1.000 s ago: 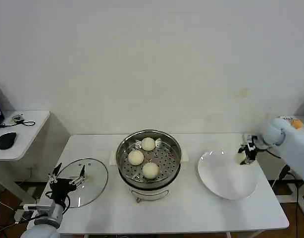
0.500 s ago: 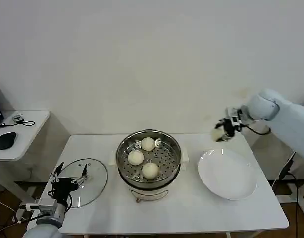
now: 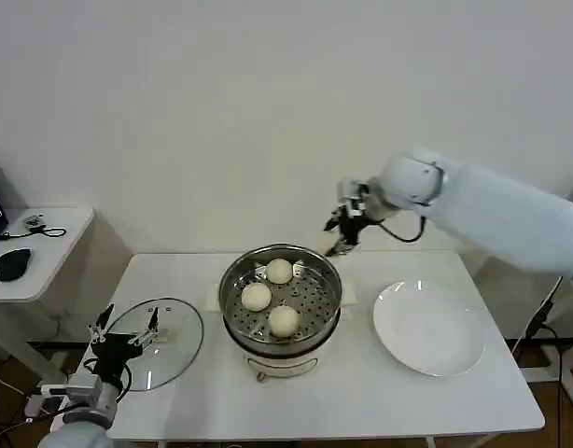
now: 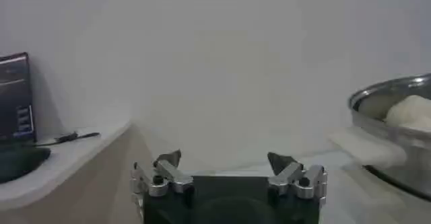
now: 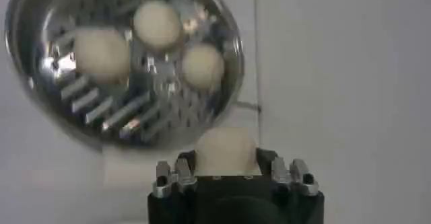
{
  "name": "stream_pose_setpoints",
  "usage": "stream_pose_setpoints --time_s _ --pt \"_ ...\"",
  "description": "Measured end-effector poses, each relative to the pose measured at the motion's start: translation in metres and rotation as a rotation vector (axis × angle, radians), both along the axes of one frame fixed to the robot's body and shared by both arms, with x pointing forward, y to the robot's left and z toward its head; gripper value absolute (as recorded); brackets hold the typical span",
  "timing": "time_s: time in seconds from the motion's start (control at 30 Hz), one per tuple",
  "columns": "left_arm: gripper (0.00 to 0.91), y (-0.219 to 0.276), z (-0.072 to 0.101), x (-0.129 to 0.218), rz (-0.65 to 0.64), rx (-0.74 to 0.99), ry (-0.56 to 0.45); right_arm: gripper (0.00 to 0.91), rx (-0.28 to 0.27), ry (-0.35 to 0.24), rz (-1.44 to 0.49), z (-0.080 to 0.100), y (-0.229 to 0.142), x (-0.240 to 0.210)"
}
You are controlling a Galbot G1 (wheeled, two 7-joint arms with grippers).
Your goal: Take steamed baozi put them in steamer then cover it.
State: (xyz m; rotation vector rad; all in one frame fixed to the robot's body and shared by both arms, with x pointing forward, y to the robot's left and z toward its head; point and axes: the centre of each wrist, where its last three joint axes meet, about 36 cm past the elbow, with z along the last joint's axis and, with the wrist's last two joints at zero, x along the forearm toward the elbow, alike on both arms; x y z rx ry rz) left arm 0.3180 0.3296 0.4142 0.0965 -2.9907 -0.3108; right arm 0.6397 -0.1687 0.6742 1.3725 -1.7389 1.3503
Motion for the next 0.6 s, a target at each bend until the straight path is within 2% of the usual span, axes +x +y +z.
stream_pose_setpoints --time_s 0.27,0.6 --pt "0.907 0.002 0.001 -0.001 0.006 -0.002 -0.002 0.625 0.008 0.065 -0.021 -0.025 0.051 -0.008" --pt "0.907 0.003 0.001 0.001 0.004 0.000 -0.004 0.625 -0.042 0.127 -0.044 -0.064 0.062 -0.013"
